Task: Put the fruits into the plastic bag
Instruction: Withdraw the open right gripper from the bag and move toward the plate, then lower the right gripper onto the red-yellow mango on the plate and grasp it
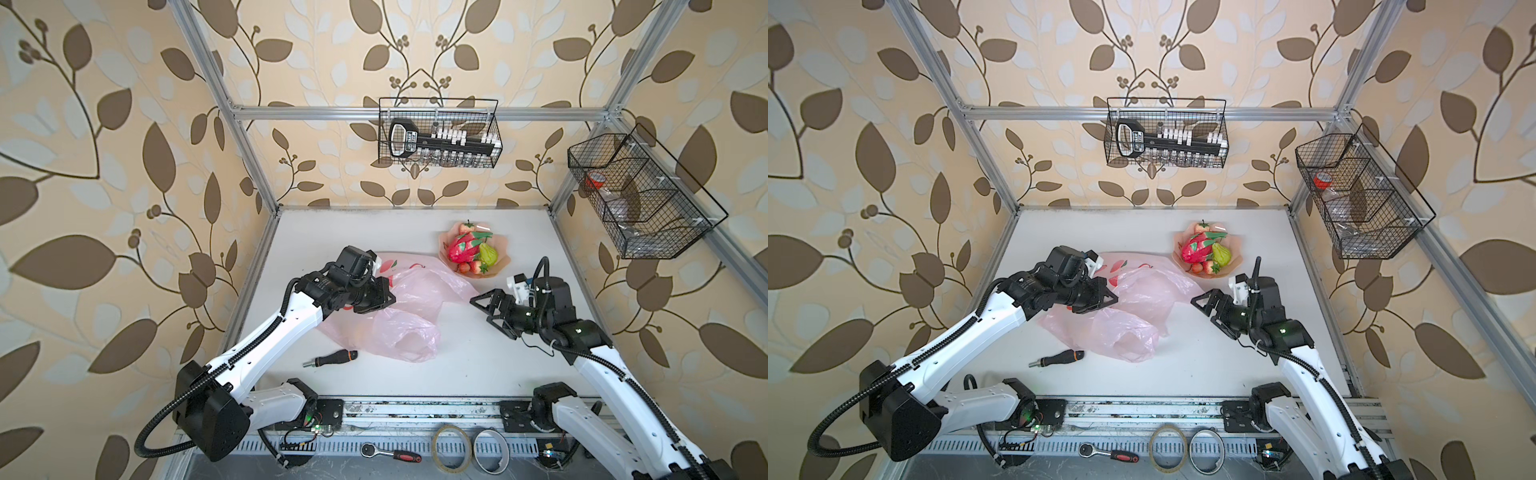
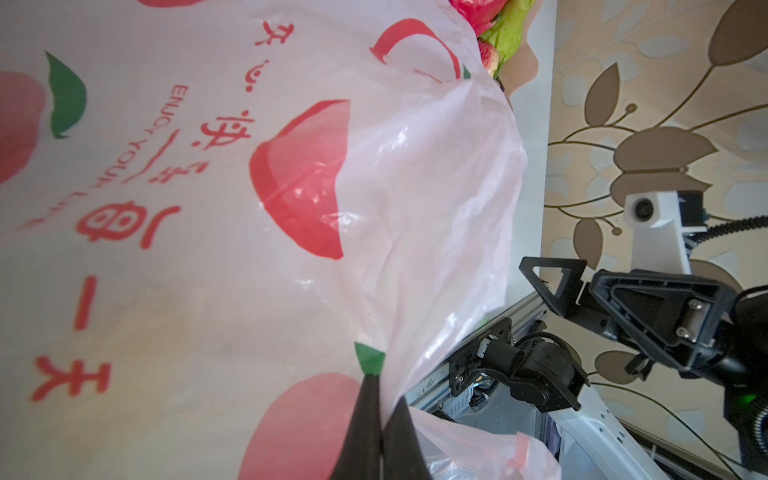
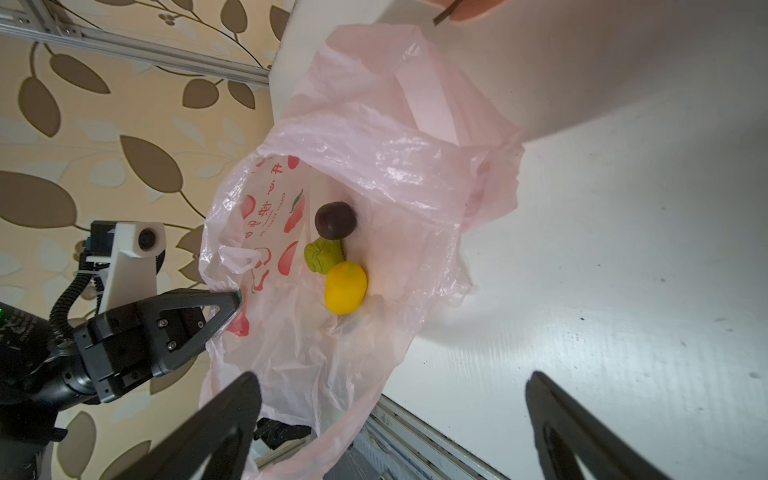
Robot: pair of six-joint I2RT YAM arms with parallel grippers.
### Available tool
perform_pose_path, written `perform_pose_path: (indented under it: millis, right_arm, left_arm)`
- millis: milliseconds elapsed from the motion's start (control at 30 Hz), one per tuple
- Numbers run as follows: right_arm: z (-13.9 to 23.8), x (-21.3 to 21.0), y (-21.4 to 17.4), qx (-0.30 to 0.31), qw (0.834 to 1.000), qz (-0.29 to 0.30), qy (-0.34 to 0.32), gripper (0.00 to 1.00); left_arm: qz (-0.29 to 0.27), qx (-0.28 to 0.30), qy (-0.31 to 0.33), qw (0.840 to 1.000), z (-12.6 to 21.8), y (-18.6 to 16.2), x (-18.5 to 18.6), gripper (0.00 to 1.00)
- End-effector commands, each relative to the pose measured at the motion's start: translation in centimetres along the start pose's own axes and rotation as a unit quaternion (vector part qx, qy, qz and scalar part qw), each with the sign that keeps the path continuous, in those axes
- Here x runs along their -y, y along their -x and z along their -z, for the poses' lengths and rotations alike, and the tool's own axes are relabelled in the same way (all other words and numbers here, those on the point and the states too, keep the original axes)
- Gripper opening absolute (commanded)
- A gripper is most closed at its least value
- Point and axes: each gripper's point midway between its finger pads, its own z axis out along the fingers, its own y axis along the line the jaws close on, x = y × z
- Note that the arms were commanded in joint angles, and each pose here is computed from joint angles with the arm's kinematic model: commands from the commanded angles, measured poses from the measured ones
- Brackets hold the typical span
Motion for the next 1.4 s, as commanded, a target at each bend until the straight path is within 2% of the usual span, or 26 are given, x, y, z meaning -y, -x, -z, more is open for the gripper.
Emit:
perform_pose_path:
  millis: [0,267,433,1000,1367]
  right_arm:
    - [0.9,0.0,1.1,-0.009,0.998,0.052,-0.023,1.00]
    - [2.0,0.8,6.6,0.015,0.985,0.124,-0.122,0.99]
    - [1.9,1.0,8.9,0.018,0.976,0.144,-0.159,0.97]
    - [-2.1,2.9,12.1,-0.009,0.969,0.160,-0.190,0.82]
    - [-6.3,3.8,15.3,-0.025,0.953,0.188,-0.235,0.74]
  left_arm:
    - [-0.015,0.014,-0.011,1.000,1.3,0.2,0.8,0.00]
    - [-0.016,0.017,-0.013,1.000,1.6,0.1,0.8,0.00]
    - [-0.015,0.016,-0.013,1.000,1.6,-0.1,0.8,0.00]
    - [-0.015,0.011,-0.013,1.000,1.6,-0.2,0.7,0.00]
    - [-0.011,0.007,-0.013,1.000,1.4,-0.2,0.7,0.00]
